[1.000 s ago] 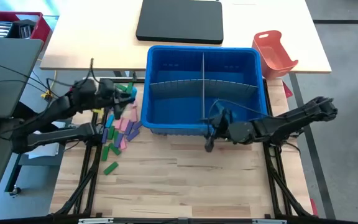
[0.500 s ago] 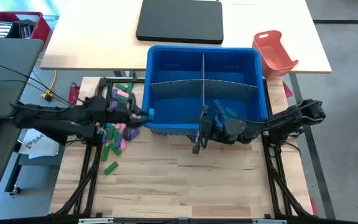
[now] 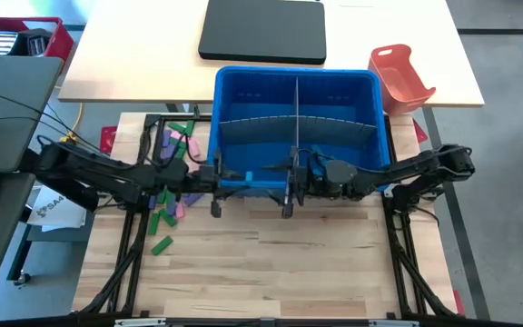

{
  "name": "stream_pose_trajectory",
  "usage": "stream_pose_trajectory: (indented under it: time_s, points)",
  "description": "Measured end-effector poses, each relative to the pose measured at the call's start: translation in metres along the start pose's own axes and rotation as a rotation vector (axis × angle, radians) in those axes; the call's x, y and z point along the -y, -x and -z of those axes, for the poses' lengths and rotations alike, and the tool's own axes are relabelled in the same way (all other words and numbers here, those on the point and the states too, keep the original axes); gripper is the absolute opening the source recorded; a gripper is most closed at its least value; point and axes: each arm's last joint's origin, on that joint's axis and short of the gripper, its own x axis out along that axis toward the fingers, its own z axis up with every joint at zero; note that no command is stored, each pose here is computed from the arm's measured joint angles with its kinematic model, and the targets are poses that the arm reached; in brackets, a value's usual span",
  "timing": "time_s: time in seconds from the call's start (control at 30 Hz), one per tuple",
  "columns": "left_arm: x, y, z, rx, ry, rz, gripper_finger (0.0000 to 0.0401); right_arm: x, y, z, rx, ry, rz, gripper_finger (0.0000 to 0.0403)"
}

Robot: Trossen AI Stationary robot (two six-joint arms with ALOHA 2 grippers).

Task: Sort blocks
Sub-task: Put the blue block into the blue bin with the other blue block

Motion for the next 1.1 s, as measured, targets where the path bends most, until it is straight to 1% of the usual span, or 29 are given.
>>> stream_pose_trajectory:
  time_s: [0.13, 0.2, 0.3, 0.4, 0.47, 0.6, 0.77, 0.93, 1.0, 1.1]
  points:
    - [0.001, -0.007, 0.003, 0.036, 0.026, -0.002, 0.009, 0.0, 0.0, 0.0, 0.0, -0.002, -0.01, 0.0266]
    - [0.002, -0.011, 0.005, 0.043, 0.036, -0.002, 0.009, -0.001, 0.0, 0.0, -0.001, -0.029, -0.013, 0.0266]
    - [0.003, -0.015, 0.008, 0.065, 0.049, 0.014, 0.009, 0.0, 0.0, 0.001, -0.006, -0.059, -0.013, 0.0266]
    - [0.005, -0.019, 0.01, 0.08, 0.053, 0.034, 0.009, -0.001, 0.0, 0.001, -0.01, -0.061, -0.014, 0.0266]
    - [0.005, -0.019, 0.01, 0.091, 0.059, 0.036, 0.009, 0.0, 0.0, 0.001, -0.011, -0.061, -0.01, 0.0266]
    - [0.007, -0.019, 0.008, 0.105, 0.062, 0.042, 0.009, 0.001, 0.0, 0.003, -0.034, -0.068, 0.035, 0.0266]
    - [0.009, -0.018, 0.008, 0.107, 0.062, 0.051, 0.009, 0.0, 0.0, 0.003, -0.028, -0.081, 0.006, 0.0266]
    - [0.008, -0.019, 0.006, 0.11, 0.062, 0.05, 0.009, -0.002, -0.011, 0.016, 0.007, -0.114, -0.042, 0.0266]
    - [0.008, -0.019, 0.007, 0.103, 0.06, 0.047, 0.009, -0.003, -0.017, 0.022, -0.005, -0.089, -0.045, 0.0266]
    - [0.008, -0.019, 0.007, 0.1, 0.061, 0.046, 0.009, -0.003, -0.022, 0.019, 0.002, -0.068, -0.023, 0.0265]
